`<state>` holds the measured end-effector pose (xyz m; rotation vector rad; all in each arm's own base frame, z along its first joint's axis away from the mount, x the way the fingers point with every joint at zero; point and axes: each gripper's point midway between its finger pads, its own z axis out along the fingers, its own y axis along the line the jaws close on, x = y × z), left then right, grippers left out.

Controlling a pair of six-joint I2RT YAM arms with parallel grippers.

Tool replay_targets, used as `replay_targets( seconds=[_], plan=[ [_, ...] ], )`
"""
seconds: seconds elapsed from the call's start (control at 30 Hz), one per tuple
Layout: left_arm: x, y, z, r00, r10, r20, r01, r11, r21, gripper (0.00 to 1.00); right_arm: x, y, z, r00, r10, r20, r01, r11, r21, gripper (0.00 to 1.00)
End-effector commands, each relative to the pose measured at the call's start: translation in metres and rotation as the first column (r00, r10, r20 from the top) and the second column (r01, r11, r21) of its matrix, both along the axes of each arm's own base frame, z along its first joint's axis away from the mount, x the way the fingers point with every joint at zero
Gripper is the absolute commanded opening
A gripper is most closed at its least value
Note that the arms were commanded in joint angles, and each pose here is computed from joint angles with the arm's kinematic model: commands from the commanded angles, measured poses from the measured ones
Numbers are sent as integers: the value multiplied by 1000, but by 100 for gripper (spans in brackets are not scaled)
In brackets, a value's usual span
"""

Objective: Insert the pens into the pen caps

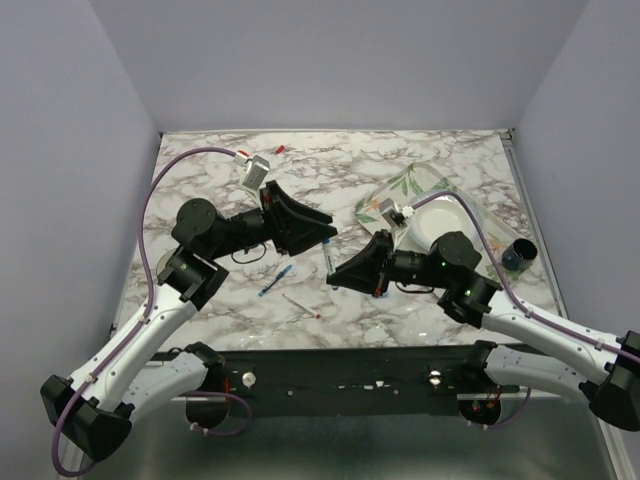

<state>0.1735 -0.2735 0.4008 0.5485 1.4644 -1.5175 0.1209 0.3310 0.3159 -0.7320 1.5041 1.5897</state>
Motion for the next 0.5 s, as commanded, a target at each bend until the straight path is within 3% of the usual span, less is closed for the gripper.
replay_targets(
  seconds=[0.0,0.3,0.47],
  plan=[
    [-5,-2,-1,999,-35,21,35,999,1,52,-5,3,0,999,35,6,-35,999,14,1],
    [2,-2,-1,1000,-2,15,2,1000,2,50,-5,3,-2,999,39,2,-39,999,13,1],
    [2,-3,0,1000,-6,16,6,1000,4,42,-3,2,-5,1000,26,-1,-26,1000,11,1]
  ],
)
